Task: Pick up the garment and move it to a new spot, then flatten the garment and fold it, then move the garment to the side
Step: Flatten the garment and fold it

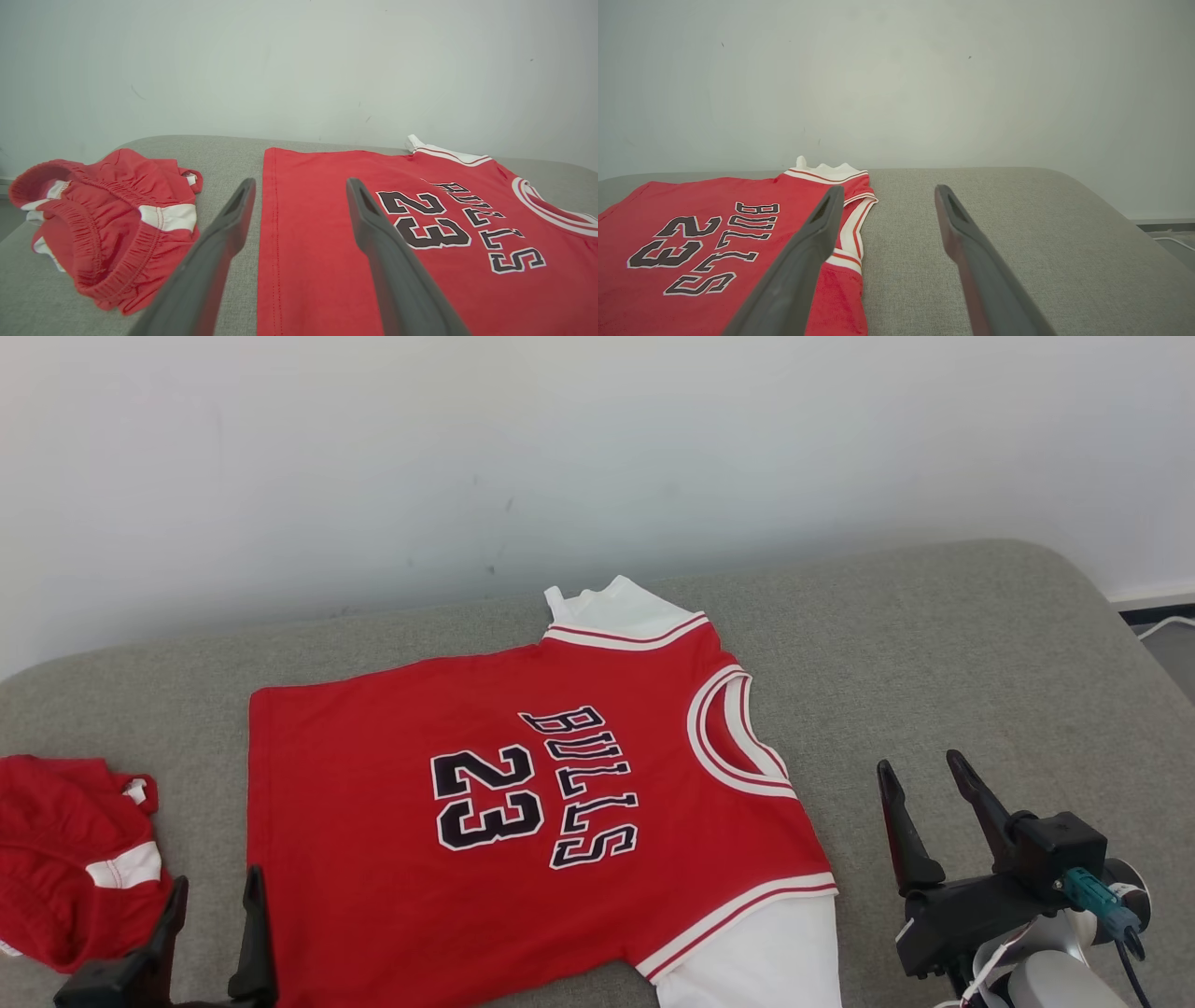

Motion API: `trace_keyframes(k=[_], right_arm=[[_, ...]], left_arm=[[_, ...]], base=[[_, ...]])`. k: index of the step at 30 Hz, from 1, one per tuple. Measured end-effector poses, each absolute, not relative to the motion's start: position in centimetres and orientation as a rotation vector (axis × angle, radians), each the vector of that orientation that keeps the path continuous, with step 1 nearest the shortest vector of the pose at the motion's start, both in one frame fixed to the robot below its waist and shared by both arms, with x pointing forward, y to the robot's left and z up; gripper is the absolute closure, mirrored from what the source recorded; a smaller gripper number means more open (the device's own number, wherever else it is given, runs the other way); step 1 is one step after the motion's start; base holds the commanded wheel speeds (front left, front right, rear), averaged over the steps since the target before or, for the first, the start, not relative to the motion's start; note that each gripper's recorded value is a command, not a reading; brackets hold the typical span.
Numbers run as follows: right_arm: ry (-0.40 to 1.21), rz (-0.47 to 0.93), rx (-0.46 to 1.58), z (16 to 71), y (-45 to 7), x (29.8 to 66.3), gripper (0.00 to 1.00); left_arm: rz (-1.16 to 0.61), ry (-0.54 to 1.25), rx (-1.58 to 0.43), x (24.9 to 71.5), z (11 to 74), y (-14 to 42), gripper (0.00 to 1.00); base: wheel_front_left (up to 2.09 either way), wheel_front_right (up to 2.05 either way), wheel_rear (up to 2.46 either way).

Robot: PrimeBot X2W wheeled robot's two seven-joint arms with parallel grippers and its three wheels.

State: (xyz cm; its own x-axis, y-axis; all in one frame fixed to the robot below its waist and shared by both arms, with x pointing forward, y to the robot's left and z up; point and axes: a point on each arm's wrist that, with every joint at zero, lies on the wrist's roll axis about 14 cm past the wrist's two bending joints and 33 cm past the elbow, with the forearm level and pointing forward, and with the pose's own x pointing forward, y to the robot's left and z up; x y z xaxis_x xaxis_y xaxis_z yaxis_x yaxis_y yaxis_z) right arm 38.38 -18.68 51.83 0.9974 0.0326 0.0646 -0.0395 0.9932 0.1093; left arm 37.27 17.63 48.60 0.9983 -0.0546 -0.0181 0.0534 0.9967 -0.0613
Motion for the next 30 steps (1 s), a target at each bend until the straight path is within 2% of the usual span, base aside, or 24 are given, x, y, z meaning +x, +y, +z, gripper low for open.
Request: trace_keyframes(k=[17,30], right_arm=[[-0.036,0.013,0.096,50.6,-19.2,37.8,0.0],[-0.026,0.079,0.092,50.2,-17.1,38.1,0.0]], left_arm=[[-0.066,0.019,-0.032,36.6,48.4,17.1,0.0],[-0.017,0.014,-0.012,35.3,48.5,19.0,0.0]], base=[[0.0,0.0,0.0],[0.0,0.0,0.0]])
